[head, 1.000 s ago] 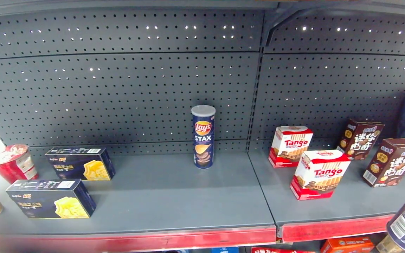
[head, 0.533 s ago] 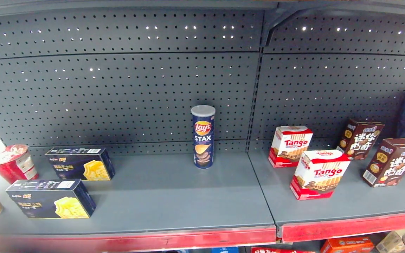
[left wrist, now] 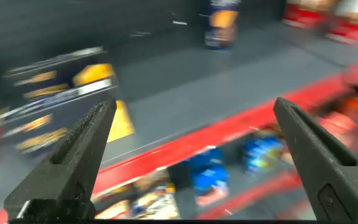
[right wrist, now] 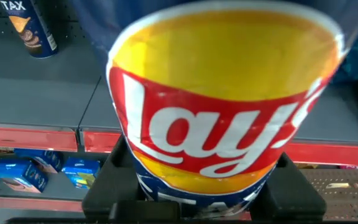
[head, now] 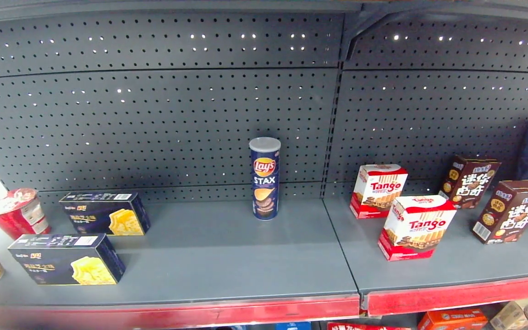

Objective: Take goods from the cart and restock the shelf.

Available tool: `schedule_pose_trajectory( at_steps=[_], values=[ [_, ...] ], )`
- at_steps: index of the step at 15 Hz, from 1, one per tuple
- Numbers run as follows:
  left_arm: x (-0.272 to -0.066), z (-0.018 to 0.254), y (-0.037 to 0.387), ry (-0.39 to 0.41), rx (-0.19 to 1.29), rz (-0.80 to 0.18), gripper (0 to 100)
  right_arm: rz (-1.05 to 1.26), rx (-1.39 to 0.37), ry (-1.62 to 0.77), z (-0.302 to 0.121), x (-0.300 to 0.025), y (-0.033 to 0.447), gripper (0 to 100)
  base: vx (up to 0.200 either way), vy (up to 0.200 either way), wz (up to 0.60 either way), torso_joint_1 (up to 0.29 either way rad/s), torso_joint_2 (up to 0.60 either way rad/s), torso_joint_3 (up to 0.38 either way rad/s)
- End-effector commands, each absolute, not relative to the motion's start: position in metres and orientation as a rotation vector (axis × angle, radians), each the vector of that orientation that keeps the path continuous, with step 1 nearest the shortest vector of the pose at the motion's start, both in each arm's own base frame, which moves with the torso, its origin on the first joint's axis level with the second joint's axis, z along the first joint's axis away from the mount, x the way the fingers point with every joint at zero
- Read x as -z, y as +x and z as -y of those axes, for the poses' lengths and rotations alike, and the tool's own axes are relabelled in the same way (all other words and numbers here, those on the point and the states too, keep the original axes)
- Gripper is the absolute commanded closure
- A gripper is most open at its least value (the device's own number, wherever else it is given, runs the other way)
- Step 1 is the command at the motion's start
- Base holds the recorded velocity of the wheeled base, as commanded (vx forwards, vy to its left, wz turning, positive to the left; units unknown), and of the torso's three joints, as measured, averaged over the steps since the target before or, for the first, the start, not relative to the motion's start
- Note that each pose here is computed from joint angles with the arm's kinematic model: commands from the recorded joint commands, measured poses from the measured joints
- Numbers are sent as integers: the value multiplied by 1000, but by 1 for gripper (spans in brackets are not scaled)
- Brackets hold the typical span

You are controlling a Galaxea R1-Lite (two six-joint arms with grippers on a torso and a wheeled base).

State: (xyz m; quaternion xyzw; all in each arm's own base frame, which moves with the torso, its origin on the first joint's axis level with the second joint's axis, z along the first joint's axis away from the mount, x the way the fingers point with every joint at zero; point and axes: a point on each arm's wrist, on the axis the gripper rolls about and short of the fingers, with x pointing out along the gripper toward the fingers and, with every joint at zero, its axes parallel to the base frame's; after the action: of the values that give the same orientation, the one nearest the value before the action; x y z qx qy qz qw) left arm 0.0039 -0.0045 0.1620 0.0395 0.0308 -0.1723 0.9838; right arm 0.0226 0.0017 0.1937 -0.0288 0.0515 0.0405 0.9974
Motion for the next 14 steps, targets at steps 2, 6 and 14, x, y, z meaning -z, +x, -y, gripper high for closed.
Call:
schedule_pose_trajectory(
  at_steps=[2,6,14],
  values=[
    [-185,21,48,61,523,-240,0,-115,-84,-57,-2,-192,24,100,0,0,0,0,0,0],
    [-197,47,119,-39,730,-301,0,-125,-79,-55,-2,-185,23,100,0,0,0,0,0,0],
    [-168,69,256,-45,803,-147,0,-99,-77,-56,-2,-185,17,100,0,0,0,0,0,0]
  ],
)
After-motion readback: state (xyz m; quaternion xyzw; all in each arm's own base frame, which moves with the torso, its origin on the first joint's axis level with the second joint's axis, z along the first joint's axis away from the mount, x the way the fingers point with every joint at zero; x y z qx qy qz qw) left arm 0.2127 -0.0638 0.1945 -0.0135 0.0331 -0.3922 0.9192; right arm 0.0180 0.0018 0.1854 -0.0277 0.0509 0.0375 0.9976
